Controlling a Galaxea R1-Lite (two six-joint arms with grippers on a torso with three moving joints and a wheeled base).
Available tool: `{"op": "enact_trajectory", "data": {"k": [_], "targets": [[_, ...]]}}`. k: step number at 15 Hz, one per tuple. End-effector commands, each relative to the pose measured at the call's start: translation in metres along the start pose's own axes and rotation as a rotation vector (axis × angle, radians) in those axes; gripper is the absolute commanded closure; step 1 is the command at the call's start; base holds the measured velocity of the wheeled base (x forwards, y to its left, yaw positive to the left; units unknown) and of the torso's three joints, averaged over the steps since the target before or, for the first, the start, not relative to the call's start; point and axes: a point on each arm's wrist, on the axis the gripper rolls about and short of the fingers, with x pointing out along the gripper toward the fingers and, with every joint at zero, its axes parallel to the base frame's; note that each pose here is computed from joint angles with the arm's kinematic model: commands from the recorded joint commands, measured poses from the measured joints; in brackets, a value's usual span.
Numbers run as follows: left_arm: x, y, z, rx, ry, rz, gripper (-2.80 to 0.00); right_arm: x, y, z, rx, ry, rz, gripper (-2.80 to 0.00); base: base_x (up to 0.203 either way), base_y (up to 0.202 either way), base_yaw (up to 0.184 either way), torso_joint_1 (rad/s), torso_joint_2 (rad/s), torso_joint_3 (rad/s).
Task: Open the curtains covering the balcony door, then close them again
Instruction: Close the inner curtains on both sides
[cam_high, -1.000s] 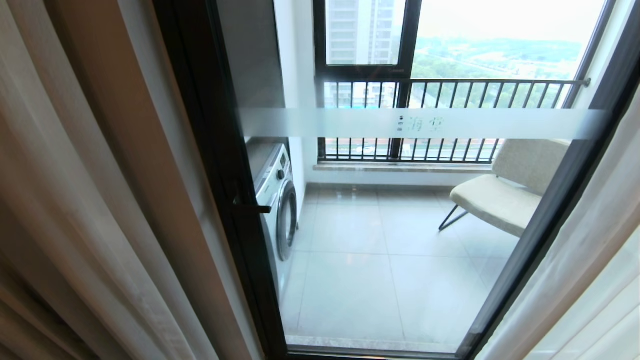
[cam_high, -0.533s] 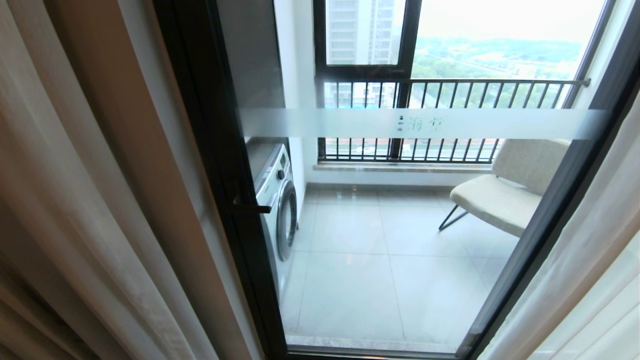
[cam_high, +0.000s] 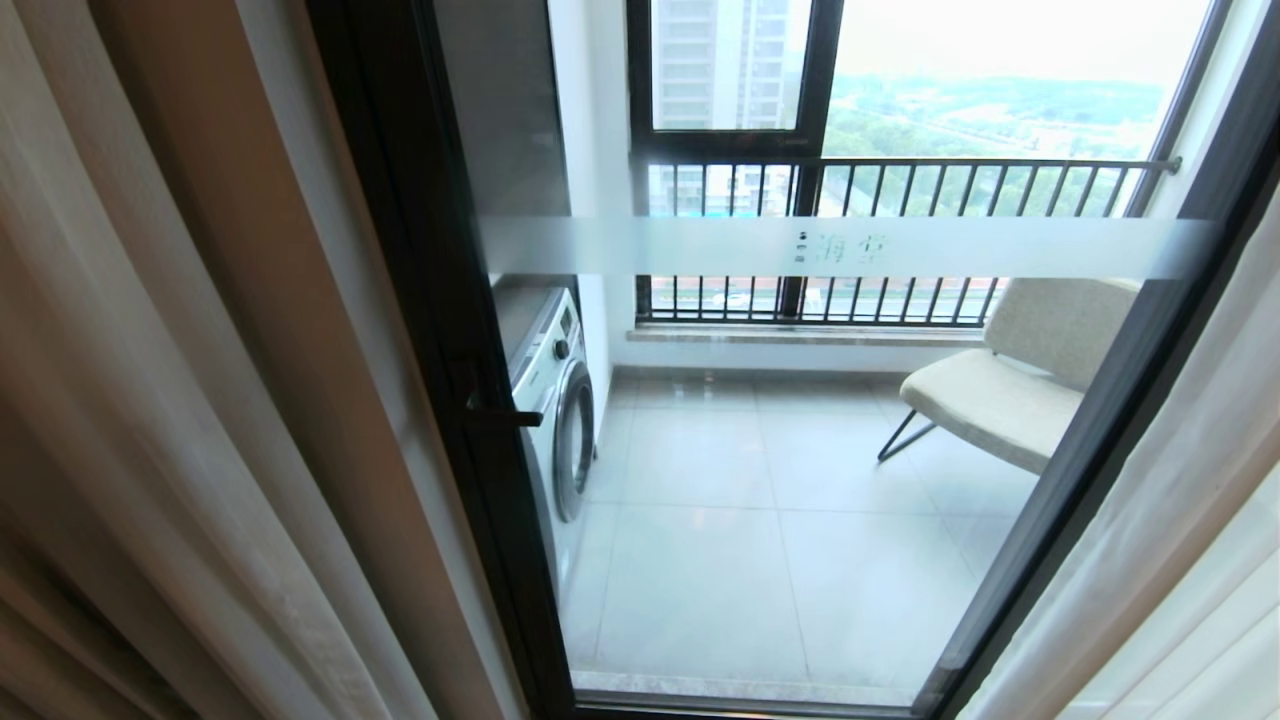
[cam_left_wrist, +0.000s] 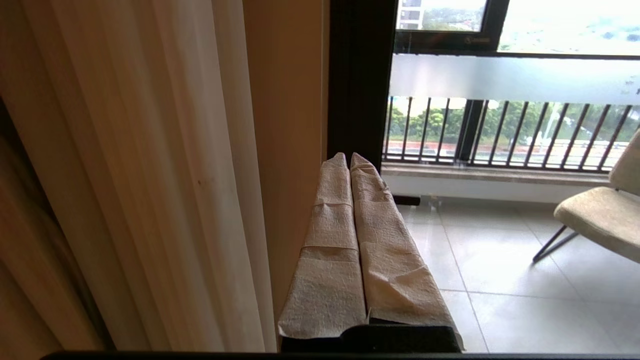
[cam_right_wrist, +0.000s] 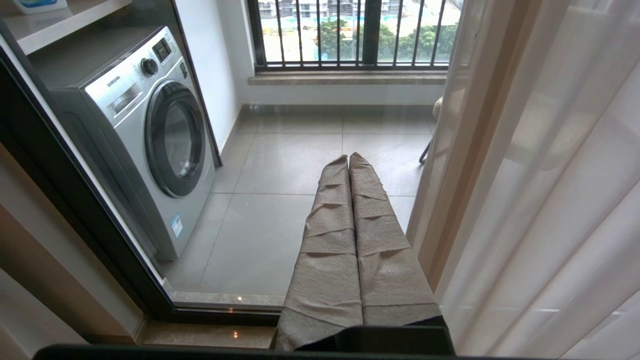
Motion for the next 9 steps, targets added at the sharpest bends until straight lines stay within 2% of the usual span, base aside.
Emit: {"op": "enact_trajectory", "data": {"k": [1,5,9], "targets": [[0.051,-0.001,0.012,0.008,0.072,0.078,0.0,0.0,0.0,0.0,0.0,0.001,0.0,0.0,0.0,0.0,0.0,0.0,0.0,0.0],[0.092,0.006,0.028,0.023,0.055,0.376,0.0,0.0,0.0,0.0,0.0,0.001,0.0,0.0,0.0,0.0,0.0,0.0,0.0,0.0],[0.125,0.026,0.045,0.054,0.06,0.582,0.0,0.0,0.0,0.0,0.0,0.001,0.0,0.0,0.0,0.0,0.0,0.0,0.0,0.0]]}}
